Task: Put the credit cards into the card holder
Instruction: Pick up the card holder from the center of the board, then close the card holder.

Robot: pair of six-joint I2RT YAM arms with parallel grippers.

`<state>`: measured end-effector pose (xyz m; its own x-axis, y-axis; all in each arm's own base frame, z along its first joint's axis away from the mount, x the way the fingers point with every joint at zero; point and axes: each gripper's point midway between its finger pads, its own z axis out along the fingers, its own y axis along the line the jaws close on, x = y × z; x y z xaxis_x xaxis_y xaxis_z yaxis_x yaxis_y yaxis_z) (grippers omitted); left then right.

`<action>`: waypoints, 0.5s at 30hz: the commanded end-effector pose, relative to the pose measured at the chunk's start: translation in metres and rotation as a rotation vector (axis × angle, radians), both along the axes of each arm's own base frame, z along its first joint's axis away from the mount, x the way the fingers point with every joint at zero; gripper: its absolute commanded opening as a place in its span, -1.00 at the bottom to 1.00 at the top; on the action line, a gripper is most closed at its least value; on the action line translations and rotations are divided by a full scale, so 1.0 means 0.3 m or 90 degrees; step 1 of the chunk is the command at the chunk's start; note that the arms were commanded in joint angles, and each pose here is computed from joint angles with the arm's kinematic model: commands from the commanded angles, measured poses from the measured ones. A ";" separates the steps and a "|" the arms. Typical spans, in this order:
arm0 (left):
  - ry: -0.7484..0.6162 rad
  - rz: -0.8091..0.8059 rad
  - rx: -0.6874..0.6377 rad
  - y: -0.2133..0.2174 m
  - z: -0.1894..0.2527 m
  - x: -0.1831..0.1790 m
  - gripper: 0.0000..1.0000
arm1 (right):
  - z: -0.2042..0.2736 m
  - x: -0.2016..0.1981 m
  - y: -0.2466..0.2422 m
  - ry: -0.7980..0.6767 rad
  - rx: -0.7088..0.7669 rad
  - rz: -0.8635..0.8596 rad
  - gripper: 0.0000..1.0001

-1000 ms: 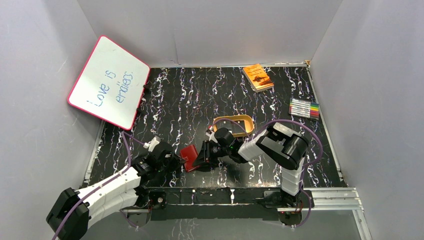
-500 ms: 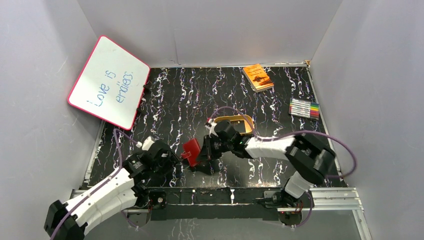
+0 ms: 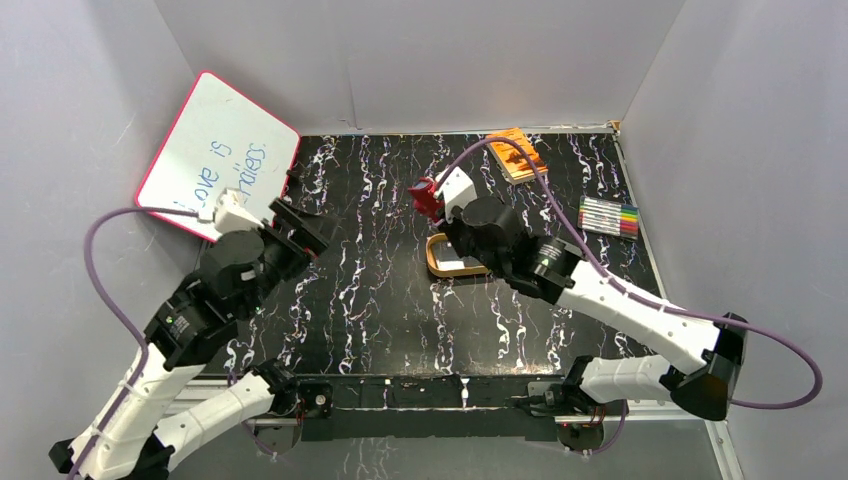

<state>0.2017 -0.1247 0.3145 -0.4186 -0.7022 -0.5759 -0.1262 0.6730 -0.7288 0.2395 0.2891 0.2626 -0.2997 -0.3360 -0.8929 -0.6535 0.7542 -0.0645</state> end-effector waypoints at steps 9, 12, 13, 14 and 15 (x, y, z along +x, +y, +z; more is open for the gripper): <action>-0.265 -0.159 -0.051 -0.259 0.418 0.142 0.83 | 0.578 0.061 -0.257 -0.723 -0.352 -0.218 -1.00; -0.315 -0.194 -0.078 -0.302 0.487 0.137 0.83 | 0.649 -0.014 -0.231 -0.837 -0.378 -0.214 -1.00; -0.327 -0.208 -0.083 -0.317 0.509 0.134 0.83 | 0.663 -0.037 -0.223 -0.872 -0.385 -0.208 -1.00; -0.335 -0.222 -0.084 -0.329 0.526 0.130 0.84 | 0.668 -0.050 -0.217 -0.897 -0.403 -0.200 -1.00; -0.336 -0.231 -0.086 -0.340 0.539 0.129 0.84 | 0.674 -0.056 -0.211 -0.906 -0.403 -0.195 -1.00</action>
<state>0.2536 -0.2144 0.4155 -0.3806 -0.6306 -0.6764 0.2997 0.6079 -0.7353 0.2534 0.2586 0.3887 0.4622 -0.8265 -0.3212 0.0932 0.4055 -0.9093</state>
